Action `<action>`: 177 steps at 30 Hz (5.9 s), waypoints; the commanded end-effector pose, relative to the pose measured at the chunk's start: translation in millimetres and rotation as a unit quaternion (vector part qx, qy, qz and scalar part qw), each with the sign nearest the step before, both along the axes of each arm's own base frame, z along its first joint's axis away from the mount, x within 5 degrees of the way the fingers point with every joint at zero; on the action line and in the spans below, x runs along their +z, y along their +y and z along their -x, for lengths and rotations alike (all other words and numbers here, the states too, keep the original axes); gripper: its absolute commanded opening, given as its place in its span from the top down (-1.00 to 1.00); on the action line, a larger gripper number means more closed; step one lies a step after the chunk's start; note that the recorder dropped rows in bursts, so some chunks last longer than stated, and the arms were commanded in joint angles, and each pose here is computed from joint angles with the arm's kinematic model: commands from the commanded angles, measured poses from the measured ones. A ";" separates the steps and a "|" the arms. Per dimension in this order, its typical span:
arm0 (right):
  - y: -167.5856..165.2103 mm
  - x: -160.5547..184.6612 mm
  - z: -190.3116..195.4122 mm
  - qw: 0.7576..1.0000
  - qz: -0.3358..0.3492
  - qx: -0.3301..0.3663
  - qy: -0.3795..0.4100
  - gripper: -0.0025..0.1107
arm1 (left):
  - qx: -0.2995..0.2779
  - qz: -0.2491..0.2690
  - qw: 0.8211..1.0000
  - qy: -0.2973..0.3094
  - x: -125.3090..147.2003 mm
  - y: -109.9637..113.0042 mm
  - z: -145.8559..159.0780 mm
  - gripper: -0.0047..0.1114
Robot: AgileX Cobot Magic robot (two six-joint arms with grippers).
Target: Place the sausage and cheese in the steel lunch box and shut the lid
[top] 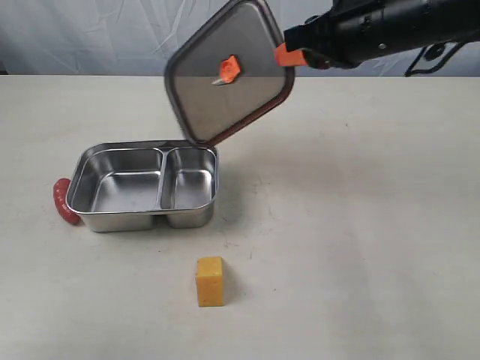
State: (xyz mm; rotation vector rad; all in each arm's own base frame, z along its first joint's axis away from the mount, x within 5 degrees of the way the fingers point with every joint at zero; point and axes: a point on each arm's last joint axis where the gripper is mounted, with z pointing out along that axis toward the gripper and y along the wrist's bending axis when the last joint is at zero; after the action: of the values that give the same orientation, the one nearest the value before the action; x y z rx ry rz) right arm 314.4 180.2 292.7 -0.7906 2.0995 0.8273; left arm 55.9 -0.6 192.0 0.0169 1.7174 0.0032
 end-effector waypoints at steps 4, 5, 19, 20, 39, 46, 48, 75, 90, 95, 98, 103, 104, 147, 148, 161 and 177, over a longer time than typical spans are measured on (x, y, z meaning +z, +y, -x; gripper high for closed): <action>-37.3 51.1 17.9 0.958 0.185 0.000 -0.220 0.97 | -0.002 0.005 1.000 -0.001 0.3 -0.3 0.4 0.92; -40.2 52.4 20.3 0.950 0.209 0.011 -0.232 0.97 | -0.002 0.005 1.000 -0.001 0.3 -0.3 0.4 0.92; 36.3 -5.4 87.5 0.893 0.370 0.241 -0.088 0.97 | -0.010 0.005 1.000 -0.001 0.2 -1.2 0.4 0.92; 45.8 -15.5 96.3 0.885 0.380 0.262 -0.058 0.97 | -0.015 0.005 1.000 -0.001 0.2 -1.9 0.4 0.92; 69.9 -90.6 112.6 0.827 0.459 0.286 0.155 0.17 | -0.021 0.005 1.000 -0.001 0.2 -2.5 0.4 0.92; 66.9 -74.8 118.7 0.839 0.441 0.271 0.164 0.19 | -0.021 0.003 1.000 -0.001 0.2 -2.4 0.4 0.92; 66.8 -62.9 121.3 0.855 0.419 0.265 0.150 0.34 | -0.021 0.002 1.000 -0.001 0.2 -2.4 0.4 0.92; 34.6 45.5 162.8 0.952 0.226 0.207 0.015 0.96 | 0.001 0.398 0.900 -0.177 44.6 5.0 3.9 0.92; 28.4 10.7 167.4 0.948 0.248 0.189 0.069 0.96 | 0.067 0.109 0.955 0.267 137.8 -2.3 -147.5 0.92; 25.8 2.2 169.5 0.944 0.258 0.191 0.080 0.96 | 0.095 0.091 0.924 0.358 128.2 -1.1 -201.2 0.92; 24.5 -2.8 170.6 0.942 0.262 0.191 0.085 0.96 | 0.108 0.094 0.904 0.402 109.0 2.5 -221.5 0.92; 20.6 -15.7 173.8 0.937 0.274 0.192 0.100 0.96 | 0.151 0.116 0.834 0.518 59.8 21.0 -236.3 0.58; 19.7 -18.7 174.4 0.936 0.276 0.191 0.103 0.96 | 0.160 0.126 0.816 0.541 49.2 25.5 -238.0 0.44; 16.6 -35.1 175.6 0.941 0.272 0.163 0.118 0.96 | 0.075 0.268 0.744 0.607 -80.5 -1.6 -288.4 0.12; 16.6 -35.1 175.6 0.941 0.272 0.163 0.118 0.96 | 0.077 0.269 0.744 0.607 -80.5 -1.6 -288.4 0.21; 16.3 -35.3 176.0 0.941 0.273 0.162 0.122 0.96 | 0.079 0.254 0.782 0.564 -47.8 4.0 -288.7 0.91; 17.0 -34.9 175.1 0.943 0.269 0.159 0.118 0.96 | -0.011 0.248 0.847 0.470 33.7 -30.0 -284.6 0.92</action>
State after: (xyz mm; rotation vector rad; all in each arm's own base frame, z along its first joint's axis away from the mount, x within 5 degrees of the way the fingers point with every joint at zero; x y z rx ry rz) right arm 139.1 197.3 257.3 -1.4245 2.5002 0.5166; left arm 340.4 -14.0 220.6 -0.4771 2.6634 -0.4925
